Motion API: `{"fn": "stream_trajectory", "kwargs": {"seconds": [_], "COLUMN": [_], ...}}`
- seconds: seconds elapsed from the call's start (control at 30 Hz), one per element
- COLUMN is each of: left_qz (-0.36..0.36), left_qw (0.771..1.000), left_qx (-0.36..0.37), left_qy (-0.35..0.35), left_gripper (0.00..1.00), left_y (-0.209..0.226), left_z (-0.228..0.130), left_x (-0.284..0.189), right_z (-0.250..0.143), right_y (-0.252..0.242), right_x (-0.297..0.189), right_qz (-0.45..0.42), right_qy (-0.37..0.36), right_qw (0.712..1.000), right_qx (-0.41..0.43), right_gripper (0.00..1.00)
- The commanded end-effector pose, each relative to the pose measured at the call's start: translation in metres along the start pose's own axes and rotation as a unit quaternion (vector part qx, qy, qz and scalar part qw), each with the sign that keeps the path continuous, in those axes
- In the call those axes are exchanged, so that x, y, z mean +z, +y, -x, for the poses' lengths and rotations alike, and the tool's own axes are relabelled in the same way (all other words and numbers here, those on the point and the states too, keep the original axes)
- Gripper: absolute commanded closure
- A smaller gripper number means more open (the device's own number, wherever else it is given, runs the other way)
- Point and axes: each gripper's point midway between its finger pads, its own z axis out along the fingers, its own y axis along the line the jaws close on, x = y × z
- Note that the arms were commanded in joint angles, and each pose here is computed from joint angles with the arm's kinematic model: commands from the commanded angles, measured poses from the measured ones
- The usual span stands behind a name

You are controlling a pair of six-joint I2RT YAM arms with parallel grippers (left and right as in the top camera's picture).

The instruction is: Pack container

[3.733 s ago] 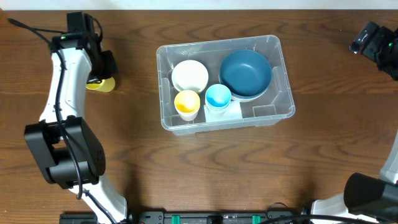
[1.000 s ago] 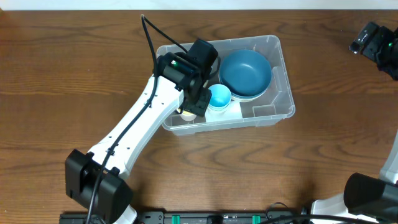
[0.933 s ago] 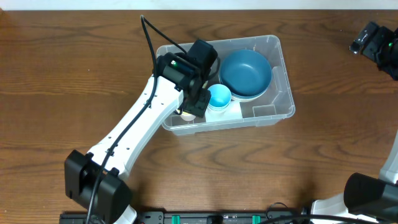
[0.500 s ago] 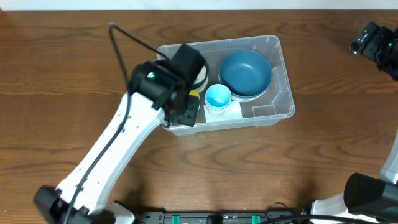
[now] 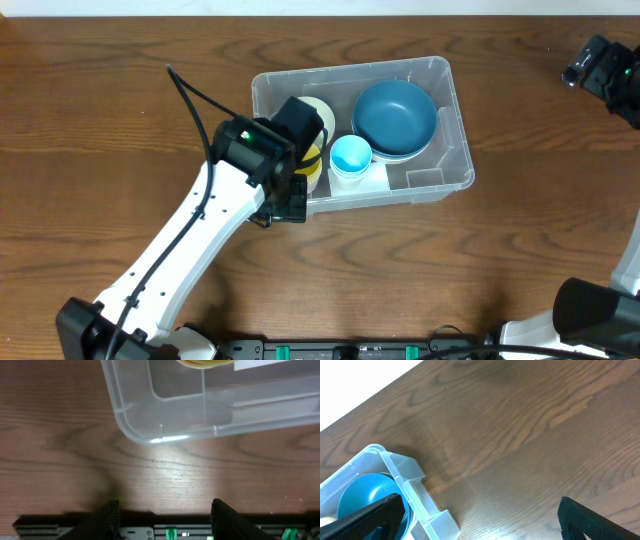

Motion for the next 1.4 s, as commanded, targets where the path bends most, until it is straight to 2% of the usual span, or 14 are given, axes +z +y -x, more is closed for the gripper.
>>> {"fn": "stream_trajectory", "kwargs": {"seconds": [0.0, 0.5, 0.87, 1.37], "left_qz": [-0.003, -0.031, -0.021, -0.024], "left_qw": [1.0, 0.999, 0.997, 0.997], "left_qx": [-0.021, -0.031, -0.033, -0.028], "left_qy": [0.006, -0.008, -0.061, -0.073], "left_gripper": [0.41, 0.41, 0.4, 0.4], "left_y": [-0.002, -0.015, -0.015, -0.015], "left_z": [-0.001, 0.007, 0.031, 0.035], "left_x": [0.01, 0.057, 0.057, 0.054], "right_z": [-0.001, -0.001, -0.001, -0.001], "right_y": [0.001, 0.0, 0.0, 0.0], "right_x": [0.0, 0.0, 0.0, 0.0], "right_qz": [0.0, 0.0, 0.0, 0.0], "right_qy": [0.0, 0.001, 0.001, 0.001], "right_qw": [1.0, 1.0, 1.0, 1.0], "right_qx": [0.005, 0.005, 0.005, 0.005], "right_gripper": [0.01, 0.01, 0.01, 0.01]}}
